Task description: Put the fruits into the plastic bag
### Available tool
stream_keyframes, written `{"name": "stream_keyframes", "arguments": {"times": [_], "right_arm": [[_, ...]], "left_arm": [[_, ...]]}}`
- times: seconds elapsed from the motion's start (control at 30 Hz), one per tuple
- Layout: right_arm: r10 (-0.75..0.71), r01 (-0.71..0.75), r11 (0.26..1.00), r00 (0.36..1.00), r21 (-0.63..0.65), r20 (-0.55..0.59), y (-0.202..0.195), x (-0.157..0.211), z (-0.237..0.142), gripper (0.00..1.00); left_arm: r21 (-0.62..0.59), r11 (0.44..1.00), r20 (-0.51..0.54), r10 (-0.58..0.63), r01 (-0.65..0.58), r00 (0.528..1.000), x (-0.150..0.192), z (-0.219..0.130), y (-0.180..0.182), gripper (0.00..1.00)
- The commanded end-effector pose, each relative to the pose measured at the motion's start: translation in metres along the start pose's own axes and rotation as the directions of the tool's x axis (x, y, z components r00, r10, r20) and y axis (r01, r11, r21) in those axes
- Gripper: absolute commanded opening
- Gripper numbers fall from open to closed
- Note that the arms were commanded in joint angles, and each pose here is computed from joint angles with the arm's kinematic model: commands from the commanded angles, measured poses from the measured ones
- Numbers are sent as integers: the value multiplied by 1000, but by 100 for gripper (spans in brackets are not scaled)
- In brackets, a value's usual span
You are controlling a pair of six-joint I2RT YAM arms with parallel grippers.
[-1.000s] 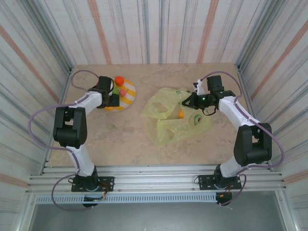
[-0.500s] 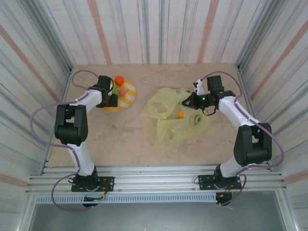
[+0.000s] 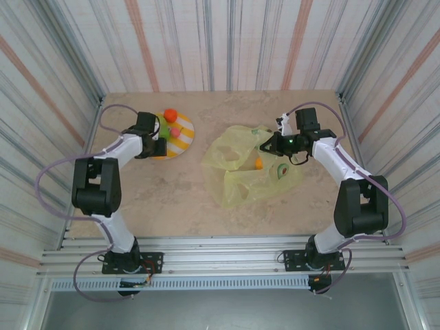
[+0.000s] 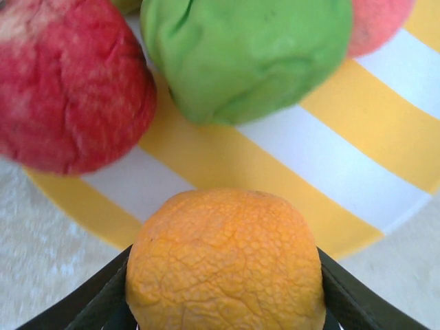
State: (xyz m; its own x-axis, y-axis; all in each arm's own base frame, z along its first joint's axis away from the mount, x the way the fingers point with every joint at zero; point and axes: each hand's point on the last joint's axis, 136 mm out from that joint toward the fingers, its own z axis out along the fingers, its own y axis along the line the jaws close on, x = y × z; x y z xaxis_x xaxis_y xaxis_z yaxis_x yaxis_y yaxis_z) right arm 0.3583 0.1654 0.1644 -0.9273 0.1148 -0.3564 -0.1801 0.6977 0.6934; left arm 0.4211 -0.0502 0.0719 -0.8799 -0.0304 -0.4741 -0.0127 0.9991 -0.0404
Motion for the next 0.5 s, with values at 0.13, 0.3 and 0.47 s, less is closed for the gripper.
{"name": "stream_keyframes", "arguments": {"times": [0.13,0.3,0.47], "right_arm": [[7,-7,1000,1000,-14,5,4,-5,-3,0],[12,-12,1000,1000,-20,7,4,-9,-2,0],[16,-16,999,1000,-43,7,9,-12,-1,0]], "left_arm": [[214,977,177,-18,-21,984,7,-74,-61,55],[454,878,247,42,-154,968,51,-120,-143,54],[575,784,238,113,-234,965,88,-131,-202,54]]}}
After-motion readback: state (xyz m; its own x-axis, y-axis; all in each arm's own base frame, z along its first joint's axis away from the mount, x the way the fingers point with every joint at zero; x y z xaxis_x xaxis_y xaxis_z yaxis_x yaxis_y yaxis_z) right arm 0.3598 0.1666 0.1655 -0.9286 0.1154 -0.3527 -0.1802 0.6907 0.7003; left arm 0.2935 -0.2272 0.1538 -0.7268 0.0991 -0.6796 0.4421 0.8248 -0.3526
